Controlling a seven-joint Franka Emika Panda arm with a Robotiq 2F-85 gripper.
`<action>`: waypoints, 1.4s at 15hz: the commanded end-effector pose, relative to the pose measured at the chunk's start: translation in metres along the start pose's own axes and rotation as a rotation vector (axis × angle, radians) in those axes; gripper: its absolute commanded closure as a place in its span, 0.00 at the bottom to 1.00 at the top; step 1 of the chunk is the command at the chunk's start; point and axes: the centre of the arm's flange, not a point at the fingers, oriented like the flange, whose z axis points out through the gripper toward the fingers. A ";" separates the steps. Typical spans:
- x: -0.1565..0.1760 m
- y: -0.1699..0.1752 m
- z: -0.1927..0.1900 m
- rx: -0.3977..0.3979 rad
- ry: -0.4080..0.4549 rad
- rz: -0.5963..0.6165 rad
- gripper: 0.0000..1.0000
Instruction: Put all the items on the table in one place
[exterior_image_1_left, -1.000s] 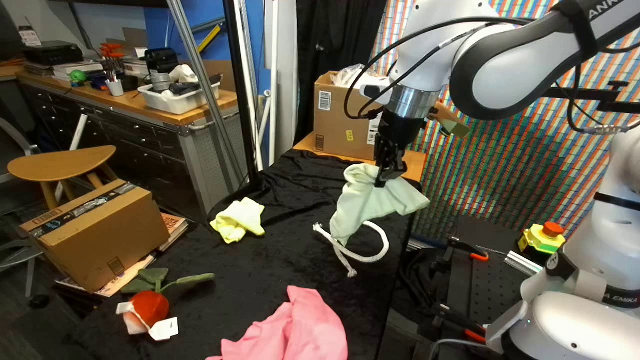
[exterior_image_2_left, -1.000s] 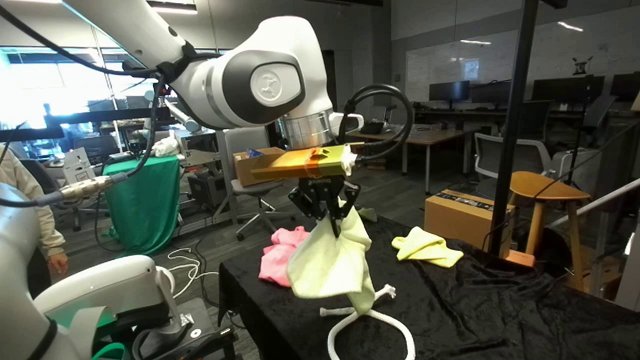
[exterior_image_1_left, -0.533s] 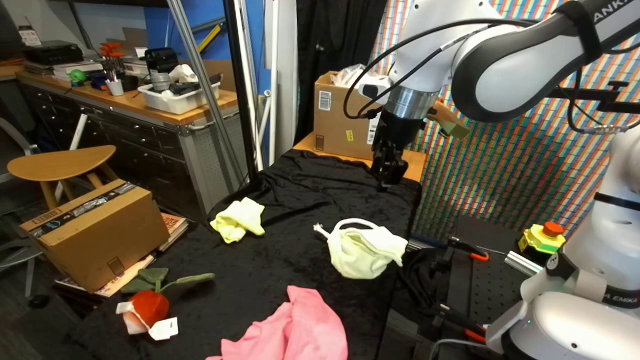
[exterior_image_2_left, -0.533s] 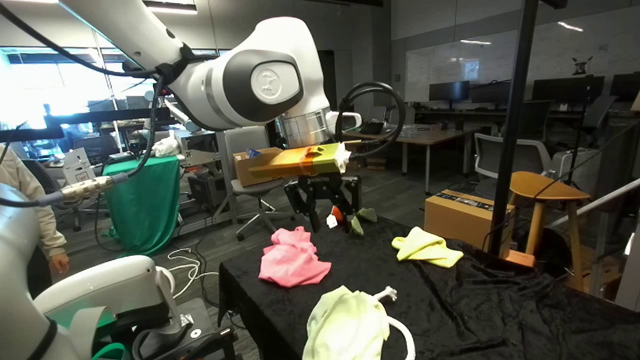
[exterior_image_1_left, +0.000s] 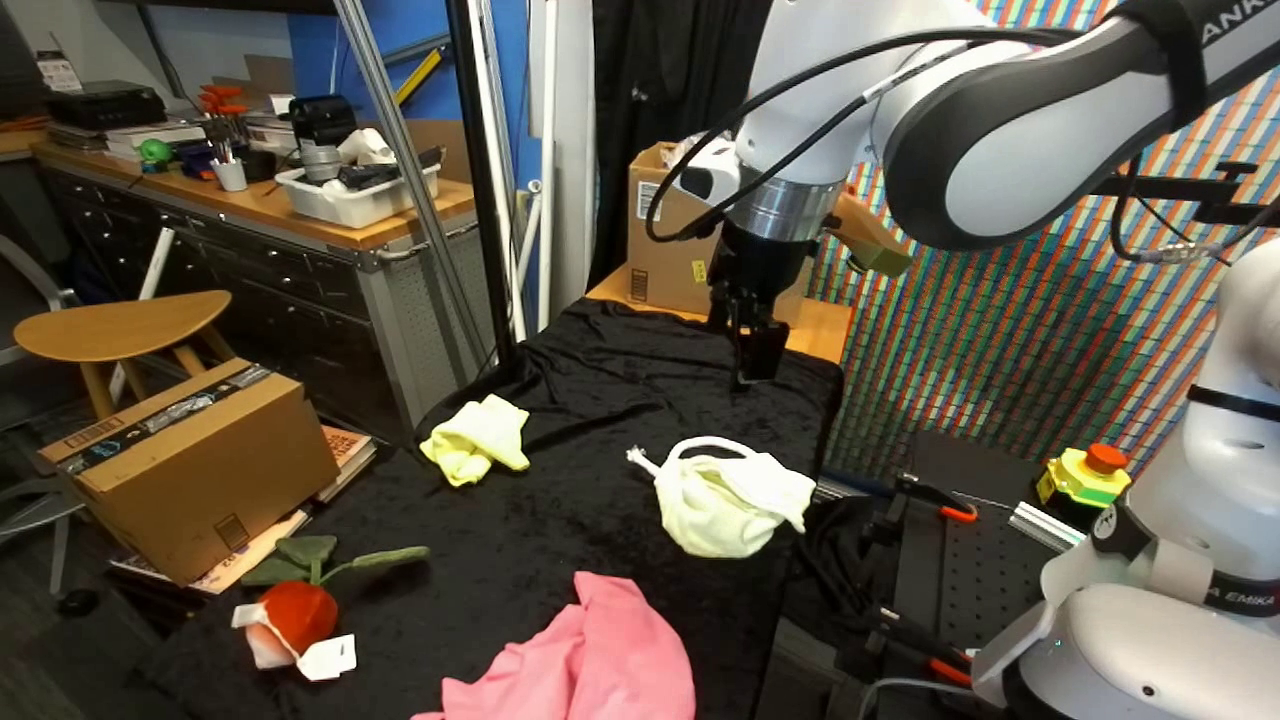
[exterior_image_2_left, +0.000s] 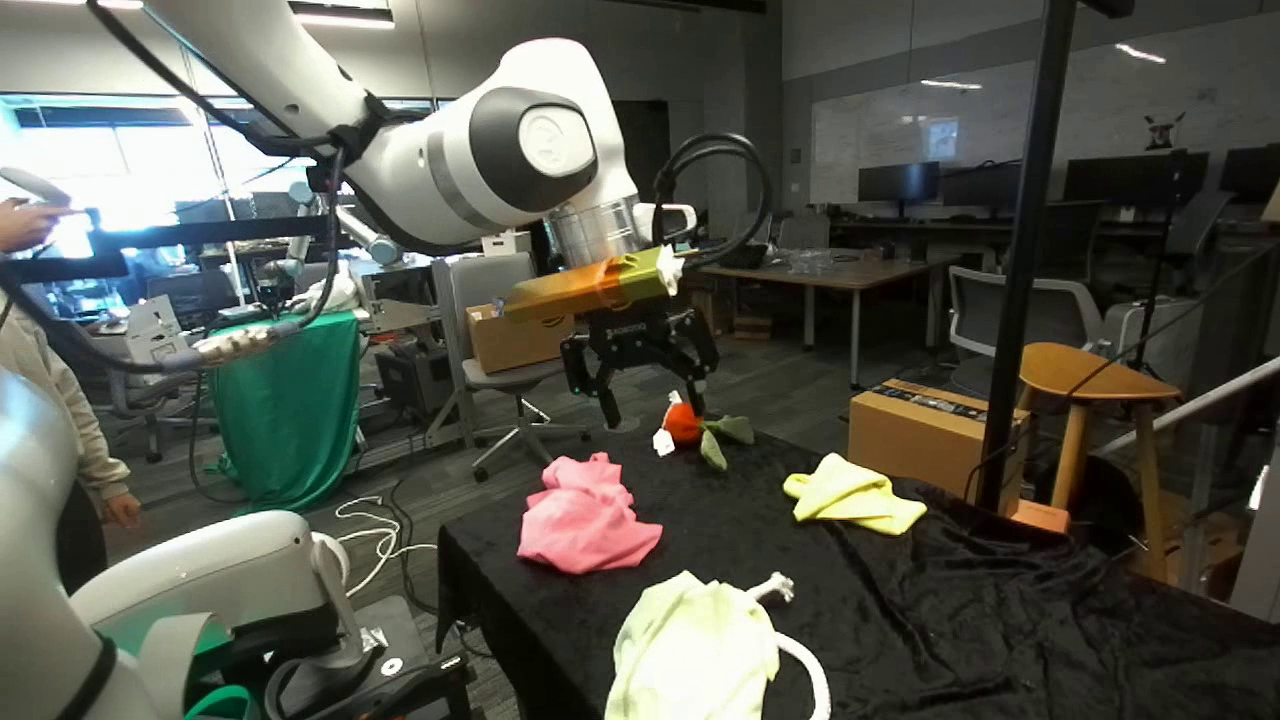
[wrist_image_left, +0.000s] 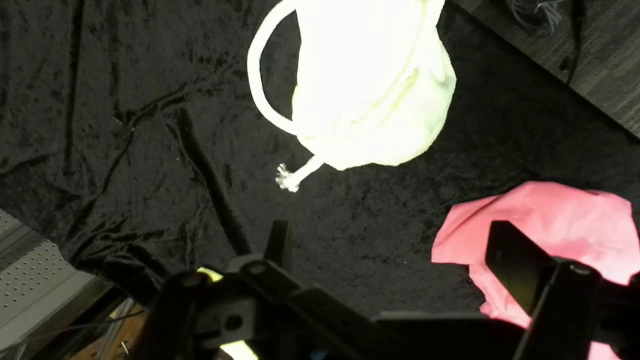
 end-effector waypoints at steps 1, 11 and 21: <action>0.071 -0.025 -0.017 -0.042 -0.055 -0.115 0.01; 0.200 -0.063 -0.011 -0.150 -0.091 -0.310 0.00; 0.305 -0.114 0.005 -0.034 -0.085 -0.235 0.00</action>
